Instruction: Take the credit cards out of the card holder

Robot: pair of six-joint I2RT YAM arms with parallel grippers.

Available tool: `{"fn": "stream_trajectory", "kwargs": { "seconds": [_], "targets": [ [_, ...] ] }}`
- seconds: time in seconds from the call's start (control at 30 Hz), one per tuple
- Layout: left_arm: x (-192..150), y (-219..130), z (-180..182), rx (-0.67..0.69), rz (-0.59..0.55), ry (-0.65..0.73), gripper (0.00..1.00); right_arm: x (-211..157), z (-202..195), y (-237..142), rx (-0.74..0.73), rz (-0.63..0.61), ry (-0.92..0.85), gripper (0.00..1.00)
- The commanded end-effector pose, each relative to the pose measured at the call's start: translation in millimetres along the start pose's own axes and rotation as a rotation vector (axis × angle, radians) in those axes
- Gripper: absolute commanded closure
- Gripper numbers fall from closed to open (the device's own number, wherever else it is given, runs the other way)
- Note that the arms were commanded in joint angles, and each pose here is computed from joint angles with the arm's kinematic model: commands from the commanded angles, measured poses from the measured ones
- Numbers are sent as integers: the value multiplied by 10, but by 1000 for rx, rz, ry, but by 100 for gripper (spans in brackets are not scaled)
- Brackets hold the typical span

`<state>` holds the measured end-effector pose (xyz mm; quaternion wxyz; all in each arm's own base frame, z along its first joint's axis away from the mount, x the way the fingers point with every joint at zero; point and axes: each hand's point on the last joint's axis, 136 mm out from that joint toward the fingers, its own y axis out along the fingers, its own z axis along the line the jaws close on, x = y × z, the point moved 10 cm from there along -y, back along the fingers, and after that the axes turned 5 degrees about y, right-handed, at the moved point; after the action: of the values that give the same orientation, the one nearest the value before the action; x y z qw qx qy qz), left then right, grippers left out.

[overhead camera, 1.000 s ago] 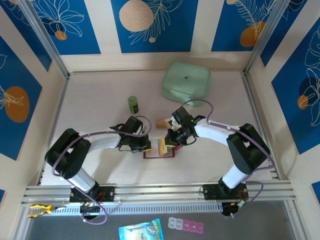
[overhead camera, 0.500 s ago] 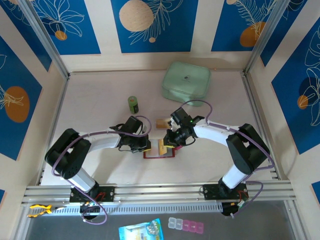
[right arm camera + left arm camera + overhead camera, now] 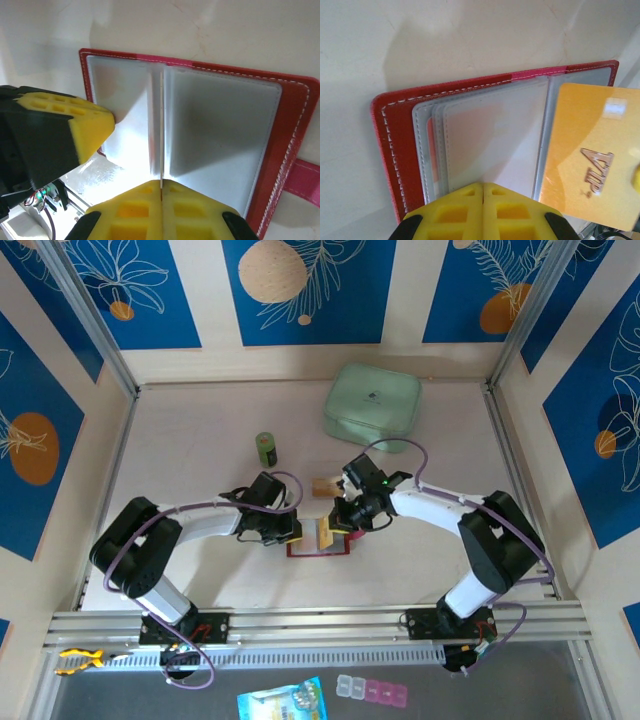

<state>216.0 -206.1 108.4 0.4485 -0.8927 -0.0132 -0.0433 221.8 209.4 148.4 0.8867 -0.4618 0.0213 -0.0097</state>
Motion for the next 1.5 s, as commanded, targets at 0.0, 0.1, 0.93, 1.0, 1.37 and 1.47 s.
{"fn": "stream_trajectory", "kwargs": {
  "seconds": [0.0, 0.1, 0.93, 1.0, 1.37, 1.47],
  "targets": [
    [-14, -55, -35, 24, 9, 9, 97, 12, 121, -249, 7, -41, -64, 95],
    [3, -92, -78, 14, 1, 16, 96, 39, 144, -374, -4, -49, -150, 96],
    [-75, -484, 112, 28, -130, -19, 87, 865, 546, -685, -405, 62, -1420, 100],
    [-93, -506, 168, 23, -139, -37, 86, 938, 596, -638, -400, 85, -1443, 100],
    [-146, -626, 334, 12, -173, -79, 86, 1169, 589, -315, -393, 171, -1464, 100],
    [-150, -637, 350, 10, -175, -83, 86, 1175, 558, -254, -389, 196, -1458, 100]
  ]
}}
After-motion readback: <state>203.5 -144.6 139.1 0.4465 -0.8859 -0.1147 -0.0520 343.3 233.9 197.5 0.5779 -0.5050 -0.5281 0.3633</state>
